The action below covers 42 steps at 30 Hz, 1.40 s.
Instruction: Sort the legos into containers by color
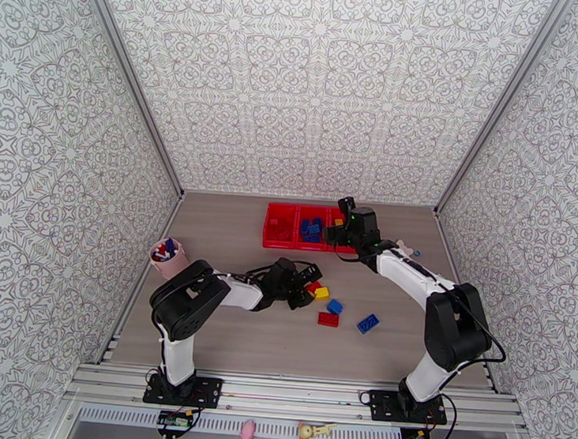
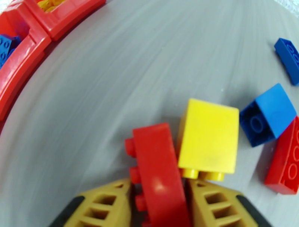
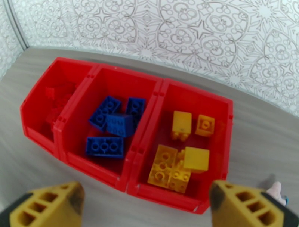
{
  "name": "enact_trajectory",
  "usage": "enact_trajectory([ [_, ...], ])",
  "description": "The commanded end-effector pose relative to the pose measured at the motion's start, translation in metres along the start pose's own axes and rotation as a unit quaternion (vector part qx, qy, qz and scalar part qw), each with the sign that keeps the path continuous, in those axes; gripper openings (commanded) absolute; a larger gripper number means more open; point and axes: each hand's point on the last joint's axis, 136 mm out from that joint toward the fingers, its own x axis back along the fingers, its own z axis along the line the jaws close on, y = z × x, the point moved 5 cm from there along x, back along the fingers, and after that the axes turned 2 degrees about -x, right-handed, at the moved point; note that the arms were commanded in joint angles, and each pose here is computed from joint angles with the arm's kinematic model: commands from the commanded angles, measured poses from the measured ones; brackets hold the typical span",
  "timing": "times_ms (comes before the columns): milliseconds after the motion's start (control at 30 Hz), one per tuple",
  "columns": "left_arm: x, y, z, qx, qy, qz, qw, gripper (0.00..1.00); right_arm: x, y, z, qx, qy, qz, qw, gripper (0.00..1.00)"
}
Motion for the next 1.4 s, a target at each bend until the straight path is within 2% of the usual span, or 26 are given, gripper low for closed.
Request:
enact_trajectory([
  [0,0.0,0.003,0.004,-0.001,-0.005,-0.009,1.0,0.31,0.007,0.001,-0.002,-0.01,0.004,-0.003,1.0,0.91],
  [100,0.005,0.003,0.004,0.002,-0.002,-0.012,1.0,0.26,0.008,0.001,-0.003,-0.013,0.005,-0.003,1.0,0.91],
  [433,0.038,0.014,0.004,-0.003,0.042,-0.051,0.998,0.22,0.018,-0.002,0.004,-0.001,0.043,0.003,0.999,0.94],
  [633,0.067,0.03,0.021,0.006,0.109,-0.096,0.989,0.22,0.029,-0.007,0.015,0.018,0.091,0.001,0.996,0.99],
  [867,0.083,0.057,0.061,0.025,0.185,-0.159,0.969,0.21,0.033,-0.01,0.022,-0.007,0.124,-0.012,0.992,0.99],
  [1033,0.084,0.079,0.102,0.078,0.25,-0.185,0.947,0.18,0.033,-0.013,0.021,-0.015,0.121,-0.01,0.993,1.0],
  [1200,0.081,0.087,0.137,0.129,0.296,-0.169,0.931,0.18,0.036,-0.015,0.02,-0.013,0.115,-0.006,0.993,1.0],
  [1367,0.079,0.087,0.167,0.167,0.314,-0.142,0.924,0.18,0.039,-0.017,0.018,-0.017,0.111,-0.004,0.994,1.0],
])
